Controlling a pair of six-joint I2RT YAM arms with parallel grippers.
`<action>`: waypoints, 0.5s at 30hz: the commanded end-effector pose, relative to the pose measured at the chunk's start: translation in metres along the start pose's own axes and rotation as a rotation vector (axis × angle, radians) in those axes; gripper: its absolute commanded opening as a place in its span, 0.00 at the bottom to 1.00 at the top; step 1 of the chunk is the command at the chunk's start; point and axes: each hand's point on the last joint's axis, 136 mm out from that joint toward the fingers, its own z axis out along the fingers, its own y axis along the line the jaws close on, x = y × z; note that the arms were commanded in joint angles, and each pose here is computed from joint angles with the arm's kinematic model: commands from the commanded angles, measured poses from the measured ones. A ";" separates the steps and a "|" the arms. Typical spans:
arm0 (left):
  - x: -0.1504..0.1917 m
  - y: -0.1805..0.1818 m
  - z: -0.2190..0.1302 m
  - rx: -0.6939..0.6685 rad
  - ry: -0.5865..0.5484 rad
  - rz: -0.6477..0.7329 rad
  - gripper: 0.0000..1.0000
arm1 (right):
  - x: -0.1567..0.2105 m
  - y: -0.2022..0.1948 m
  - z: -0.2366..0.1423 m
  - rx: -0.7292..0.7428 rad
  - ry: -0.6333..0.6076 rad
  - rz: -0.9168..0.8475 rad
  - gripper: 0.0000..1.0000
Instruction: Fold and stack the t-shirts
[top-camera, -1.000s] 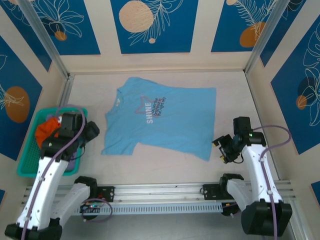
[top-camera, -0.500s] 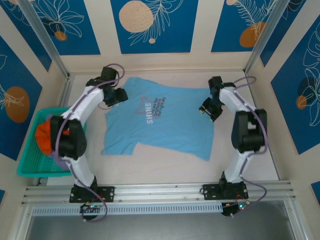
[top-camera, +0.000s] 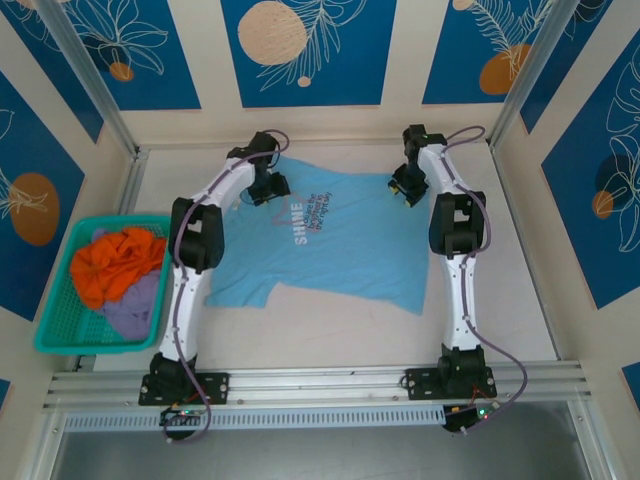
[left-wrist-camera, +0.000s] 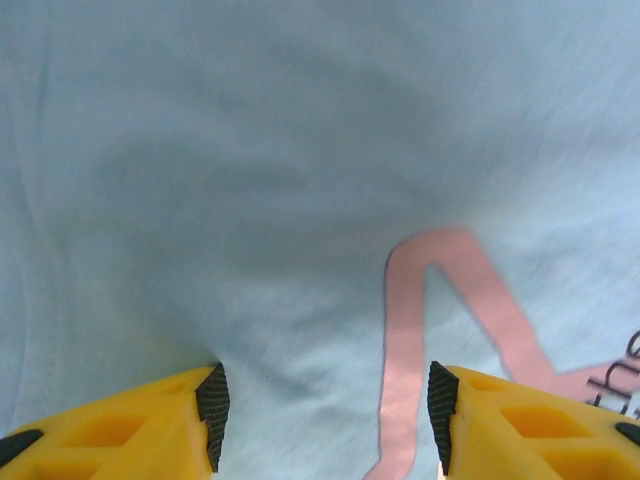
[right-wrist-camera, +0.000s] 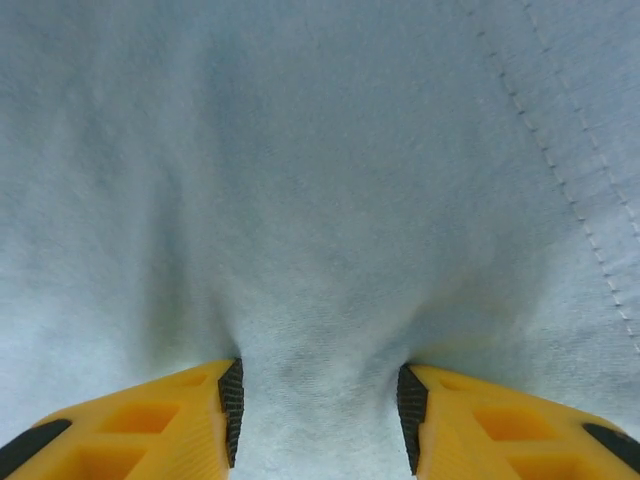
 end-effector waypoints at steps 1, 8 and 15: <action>0.000 0.028 0.025 -0.090 0.032 -0.078 0.57 | -0.002 0.001 0.032 -0.014 0.065 0.044 0.47; -0.046 0.049 0.031 -0.117 -0.073 -0.191 0.58 | -0.035 0.055 0.054 -0.257 0.033 0.055 0.48; -0.102 0.055 -0.008 -0.048 -0.220 -0.257 0.64 | -0.066 0.099 -0.002 -0.487 -0.049 0.042 0.73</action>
